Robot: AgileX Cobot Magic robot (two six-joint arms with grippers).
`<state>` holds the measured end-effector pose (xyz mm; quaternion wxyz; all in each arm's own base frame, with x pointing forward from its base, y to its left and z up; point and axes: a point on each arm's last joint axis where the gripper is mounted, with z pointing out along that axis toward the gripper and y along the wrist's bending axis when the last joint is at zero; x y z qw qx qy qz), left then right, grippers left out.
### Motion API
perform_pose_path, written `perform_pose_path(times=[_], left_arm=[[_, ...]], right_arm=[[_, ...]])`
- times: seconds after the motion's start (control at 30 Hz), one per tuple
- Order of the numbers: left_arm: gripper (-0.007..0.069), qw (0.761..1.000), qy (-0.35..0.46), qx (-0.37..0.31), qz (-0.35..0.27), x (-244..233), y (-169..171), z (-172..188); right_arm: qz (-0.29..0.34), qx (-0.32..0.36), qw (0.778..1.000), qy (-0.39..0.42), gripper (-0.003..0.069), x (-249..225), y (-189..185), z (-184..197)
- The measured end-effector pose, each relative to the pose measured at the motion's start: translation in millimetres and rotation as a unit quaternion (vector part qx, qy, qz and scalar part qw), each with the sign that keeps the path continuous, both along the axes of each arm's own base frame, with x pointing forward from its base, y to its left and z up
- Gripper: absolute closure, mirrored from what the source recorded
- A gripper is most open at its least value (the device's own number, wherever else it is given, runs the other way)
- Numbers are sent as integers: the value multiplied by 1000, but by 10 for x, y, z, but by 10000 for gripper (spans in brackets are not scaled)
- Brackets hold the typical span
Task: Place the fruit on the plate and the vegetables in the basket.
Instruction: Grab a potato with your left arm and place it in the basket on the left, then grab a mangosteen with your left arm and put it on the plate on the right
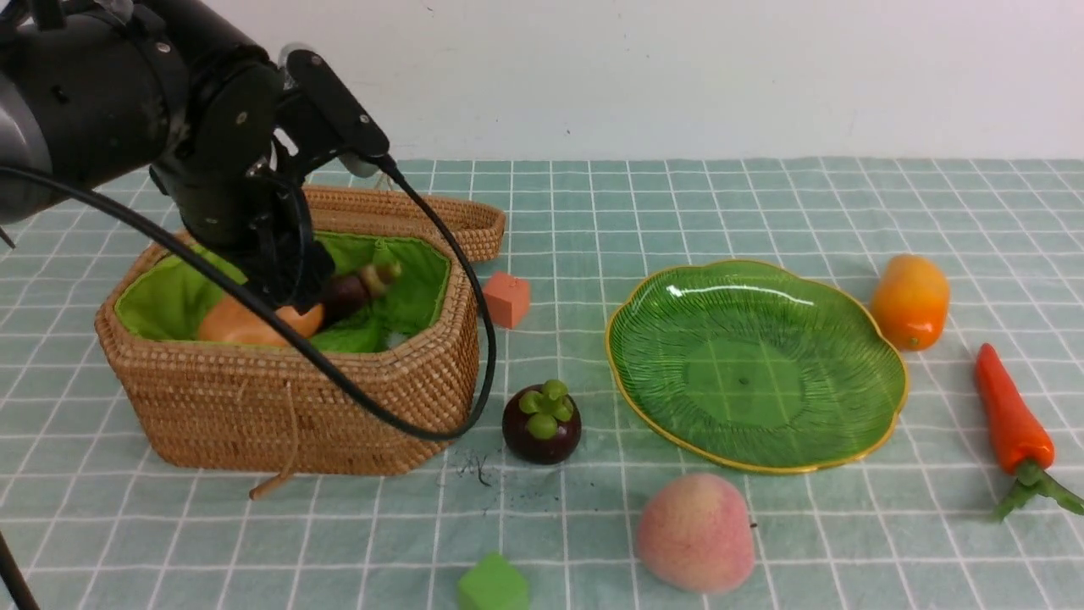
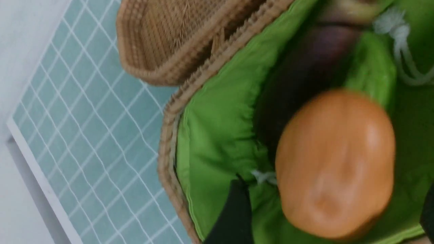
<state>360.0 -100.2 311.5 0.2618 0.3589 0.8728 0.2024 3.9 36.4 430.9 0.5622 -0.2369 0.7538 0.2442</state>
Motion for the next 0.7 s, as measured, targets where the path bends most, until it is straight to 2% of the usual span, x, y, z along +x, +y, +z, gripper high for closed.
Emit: perform_pose_path(times=[0.2, 0.33, 0.37, 0.4, 0.47, 0.57, 0.67, 0.7], left_arm=[[47, 998, 18, -52, 34, -92, -68, 18], [293, 978, 48, -197, 48, -407, -569, 143], [308, 977, 51, -201, 45, -423, -601, 145], [408, 970, 69, -228, 39, -540, -808, 175], [522, 966, 104, -236, 15, -680, -1102, 194], [558, 967, 152, -207, -2, -721, -1372, 84], [517, 968, 171, -182, -24, -649, -1525, -43], [483, 968, 177, -172, -34, -603, -1577, -112]], right_arm=[[-1, -6, 1000, 4, 527, -1, -4, -12], [-1, -26, 999, 23, 525, -10, -16, -62], [-2, -27, 999, 26, 524, -11, -17, -65], [0, -34, 999, 35, 522, -18, -18, -84], [4, -42, 998, 49, 522, -31, -21, -113], [7, -52, 997, 63, 519, -46, -22, -141], [11, -60, 995, 74, 519, -59, -22, -162], [12, -62, 995, 76, 519, -62, -23, -167]])
